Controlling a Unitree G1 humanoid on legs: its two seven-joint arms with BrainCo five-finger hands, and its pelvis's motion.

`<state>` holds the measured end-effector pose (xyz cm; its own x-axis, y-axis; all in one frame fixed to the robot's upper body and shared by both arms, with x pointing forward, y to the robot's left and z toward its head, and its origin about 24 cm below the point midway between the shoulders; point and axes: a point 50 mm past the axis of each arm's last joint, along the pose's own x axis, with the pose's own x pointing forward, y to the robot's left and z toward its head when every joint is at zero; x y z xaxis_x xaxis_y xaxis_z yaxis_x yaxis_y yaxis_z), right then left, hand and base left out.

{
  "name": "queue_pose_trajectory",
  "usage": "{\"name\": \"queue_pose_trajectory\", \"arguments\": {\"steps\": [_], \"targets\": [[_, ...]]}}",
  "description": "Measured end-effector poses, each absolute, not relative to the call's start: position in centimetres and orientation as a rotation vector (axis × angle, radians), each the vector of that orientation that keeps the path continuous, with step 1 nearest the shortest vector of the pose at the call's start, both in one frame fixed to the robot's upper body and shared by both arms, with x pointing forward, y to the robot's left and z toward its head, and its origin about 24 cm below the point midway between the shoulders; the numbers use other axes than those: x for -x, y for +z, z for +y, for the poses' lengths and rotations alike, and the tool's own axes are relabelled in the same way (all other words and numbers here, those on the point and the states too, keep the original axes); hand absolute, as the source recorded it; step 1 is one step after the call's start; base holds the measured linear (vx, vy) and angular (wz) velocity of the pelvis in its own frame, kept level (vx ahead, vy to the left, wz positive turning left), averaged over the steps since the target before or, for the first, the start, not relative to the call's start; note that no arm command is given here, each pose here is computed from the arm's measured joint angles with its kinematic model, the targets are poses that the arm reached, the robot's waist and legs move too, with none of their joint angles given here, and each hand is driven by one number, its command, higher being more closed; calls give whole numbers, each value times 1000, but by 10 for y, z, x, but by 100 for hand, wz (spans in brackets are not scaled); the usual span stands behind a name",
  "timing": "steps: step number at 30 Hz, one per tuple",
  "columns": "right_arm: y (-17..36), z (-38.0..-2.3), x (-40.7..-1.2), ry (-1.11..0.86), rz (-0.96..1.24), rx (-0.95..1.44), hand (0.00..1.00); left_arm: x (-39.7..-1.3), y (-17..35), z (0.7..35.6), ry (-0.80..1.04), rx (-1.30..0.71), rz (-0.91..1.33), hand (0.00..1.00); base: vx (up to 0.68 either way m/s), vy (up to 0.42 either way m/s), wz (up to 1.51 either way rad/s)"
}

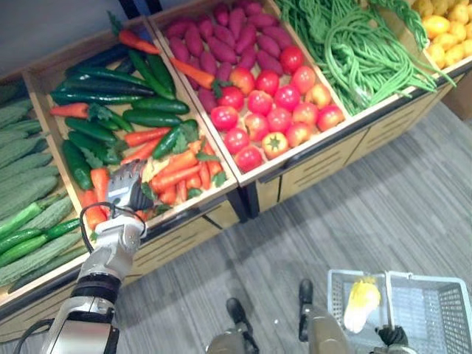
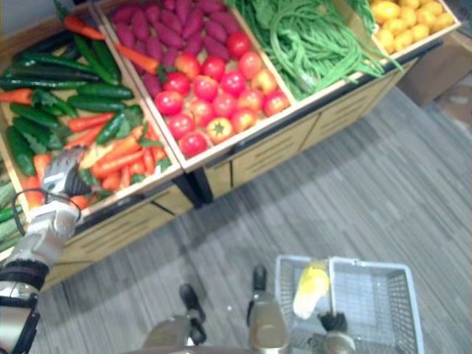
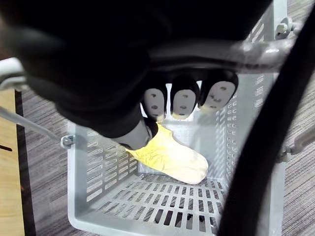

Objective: Pick vegetable in the basket

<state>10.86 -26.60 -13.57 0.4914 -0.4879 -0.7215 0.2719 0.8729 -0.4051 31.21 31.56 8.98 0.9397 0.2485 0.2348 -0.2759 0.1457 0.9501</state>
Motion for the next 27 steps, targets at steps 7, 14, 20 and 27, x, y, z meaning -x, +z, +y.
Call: {"name": "queue_pose_trajectory", "arguments": {"steps": [7,14,20,27], "targets": [[-131,-267,-120,-479,910,259,100,-323,108,319,417,-1379,-49,0,24,-9,-6],[-128,-265,-131,-470,886,257,100,-332,120,311,412,-1387,-96,0,38,-11,-7],[-125,-264,-138,-470,865,252,100,-336,128,308,428,-1372,-124,100,15,-13,-4],[-125,-264,-139,-468,861,253,100,-336,128,309,436,-1366,-125,100,2,-24,-7]]}}
